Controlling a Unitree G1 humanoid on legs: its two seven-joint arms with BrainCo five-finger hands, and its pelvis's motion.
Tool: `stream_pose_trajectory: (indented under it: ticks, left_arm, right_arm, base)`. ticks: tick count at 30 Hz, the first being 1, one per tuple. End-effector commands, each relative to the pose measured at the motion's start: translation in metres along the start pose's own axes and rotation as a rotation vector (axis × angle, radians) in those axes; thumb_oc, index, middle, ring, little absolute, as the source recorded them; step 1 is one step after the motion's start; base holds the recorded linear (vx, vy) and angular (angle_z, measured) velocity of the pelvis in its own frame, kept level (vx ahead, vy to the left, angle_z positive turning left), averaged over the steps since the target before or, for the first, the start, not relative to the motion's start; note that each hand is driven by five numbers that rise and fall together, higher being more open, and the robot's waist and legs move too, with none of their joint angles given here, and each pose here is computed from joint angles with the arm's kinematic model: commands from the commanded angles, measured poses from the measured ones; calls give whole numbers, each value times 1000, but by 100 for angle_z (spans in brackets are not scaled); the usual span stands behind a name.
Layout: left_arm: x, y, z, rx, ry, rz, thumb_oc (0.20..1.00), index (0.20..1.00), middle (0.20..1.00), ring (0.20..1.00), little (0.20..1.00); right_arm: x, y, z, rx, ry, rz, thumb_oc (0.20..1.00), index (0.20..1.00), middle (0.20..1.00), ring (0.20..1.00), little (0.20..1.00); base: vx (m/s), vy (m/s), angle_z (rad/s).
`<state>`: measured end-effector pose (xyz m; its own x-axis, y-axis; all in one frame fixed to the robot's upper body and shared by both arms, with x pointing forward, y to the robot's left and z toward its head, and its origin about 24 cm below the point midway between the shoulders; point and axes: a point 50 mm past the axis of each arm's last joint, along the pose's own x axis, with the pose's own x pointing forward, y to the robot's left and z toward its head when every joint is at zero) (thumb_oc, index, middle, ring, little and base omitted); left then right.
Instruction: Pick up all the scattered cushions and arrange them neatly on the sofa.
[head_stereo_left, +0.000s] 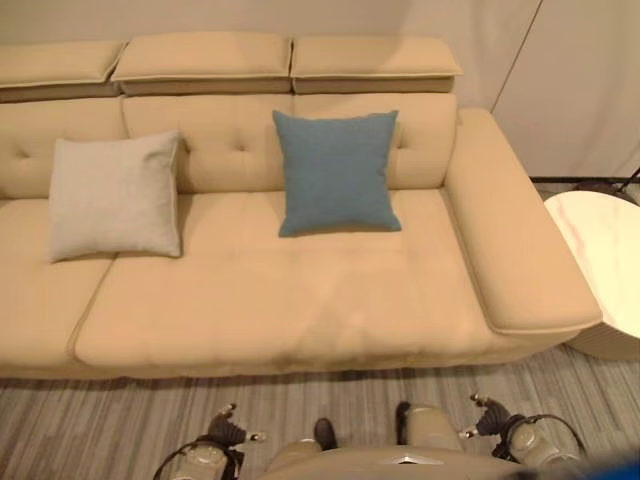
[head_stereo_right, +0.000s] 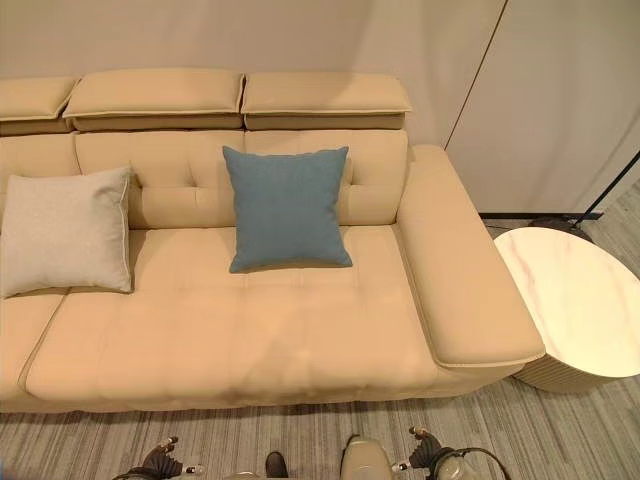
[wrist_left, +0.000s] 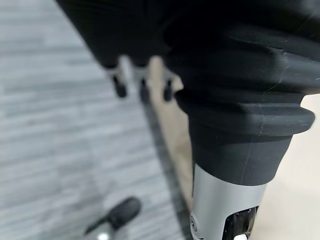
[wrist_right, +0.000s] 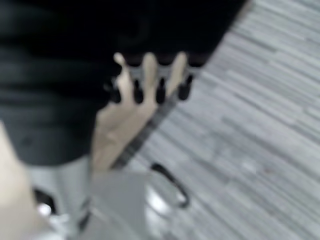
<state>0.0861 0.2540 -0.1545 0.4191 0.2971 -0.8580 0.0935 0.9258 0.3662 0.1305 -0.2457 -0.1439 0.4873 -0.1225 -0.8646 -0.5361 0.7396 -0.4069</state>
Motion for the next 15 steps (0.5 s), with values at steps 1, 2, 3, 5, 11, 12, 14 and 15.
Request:
stream_pose_trajectory:
  ticks: [1, 2, 3, 5, 11, 12, 14, 15]
  left_arm:
    - [5, 16, 19, 11, -52, 46, 1000, 1000, 1000, 1000, 1000]
    - [5, 16, 19, 11, -52, 46, 1000, 1000, 1000, 1000, 1000]
    - [4, 14, 15, 2, -37, 40, 1000, 1000, 1000, 1000, 1000]
    - [4, 13, 12, -8, -27, 44, 1000, 1000, 1000, 1000, 1000]
    - [2, 3, 4, -42, 9, 25, 1000, 1000, 1000, 1000, 1000]
    - [2, 1, 3, -44, 16, 21, 1000, 1000, 1000, 1000, 1000]
    - [2, 0, 2, -41, 18, 18, 1000, 1000, 1000, 1000, 1000]
    - [1, -1, 1, -35, 23, 16, 1000, 1000, 1000, 1000, 1000]
  right_arm:
    - [2, 13, 14, -14, -55, 31, 1000, 1000, 1000, 1000, 1000]
    - [2, 13, 14, -14, -55, 31, 1000, 1000, 1000, 1000, 1000]
    - [2, 15, 16, -33, -59, 39, 1000, 1000, 1000, 1000, 1000]
    - [2, 14, 17, -31, -63, 38, 1000, 1000, 1000, 1000, 1000]
    - [0, 14, 2, -33, -5, 31, 1000, 1000, 1000, 1000, 1000]
    - [0, 14, 0, -26, 2, 29, 1000, 1000, 1000, 1000, 1000]
    - [0, 14, -1, -23, 7, 28, 1000, 1000, 1000, 1000, 1000]
    - [-1, 15, -2, -24, 13, 27, 1000, 1000, 1000, 1000, 1000]
  base:
    - [-40, -133, 0]
    - [-53, -199, 4]
    - [-33, -163, -11]
    - [-14, -123, -29]
    - [-5, -107, -15]
    - [-3, -86, -2]
    - [-2, -50, -1]
    - [-5, -42, 1]
